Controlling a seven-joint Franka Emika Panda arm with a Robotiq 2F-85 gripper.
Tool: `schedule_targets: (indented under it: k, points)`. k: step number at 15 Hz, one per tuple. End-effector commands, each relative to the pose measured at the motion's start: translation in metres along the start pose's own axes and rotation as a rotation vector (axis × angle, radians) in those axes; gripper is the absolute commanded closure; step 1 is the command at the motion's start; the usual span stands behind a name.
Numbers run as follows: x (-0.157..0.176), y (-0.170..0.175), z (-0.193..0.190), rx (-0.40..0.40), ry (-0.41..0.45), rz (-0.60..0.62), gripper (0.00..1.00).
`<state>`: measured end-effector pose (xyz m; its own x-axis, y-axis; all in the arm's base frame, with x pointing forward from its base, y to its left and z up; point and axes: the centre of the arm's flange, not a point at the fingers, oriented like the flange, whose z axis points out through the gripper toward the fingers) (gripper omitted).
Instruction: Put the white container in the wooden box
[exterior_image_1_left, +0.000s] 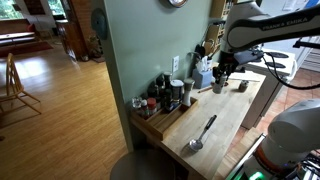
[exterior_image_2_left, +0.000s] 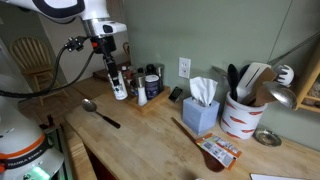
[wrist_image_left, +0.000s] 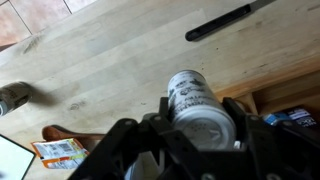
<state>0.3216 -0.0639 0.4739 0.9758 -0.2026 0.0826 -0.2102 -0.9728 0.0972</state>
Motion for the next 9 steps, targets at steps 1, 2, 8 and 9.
schedule_targets:
  k: [1, 2, 8, 9]
  points:
    - [0.0, 0.0, 0.0, 0.0, 0.0, -0.001, 0.45]
    - [0.0, 0.0, 0.0, 0.0, 0.0, -0.002, 0.7]
    - [0.004, -0.089, 0.013, 0.005, -0.035, -0.181, 0.7]
    - [0.002, -0.103, 0.014, 0.007, -0.033, -0.207, 0.7]
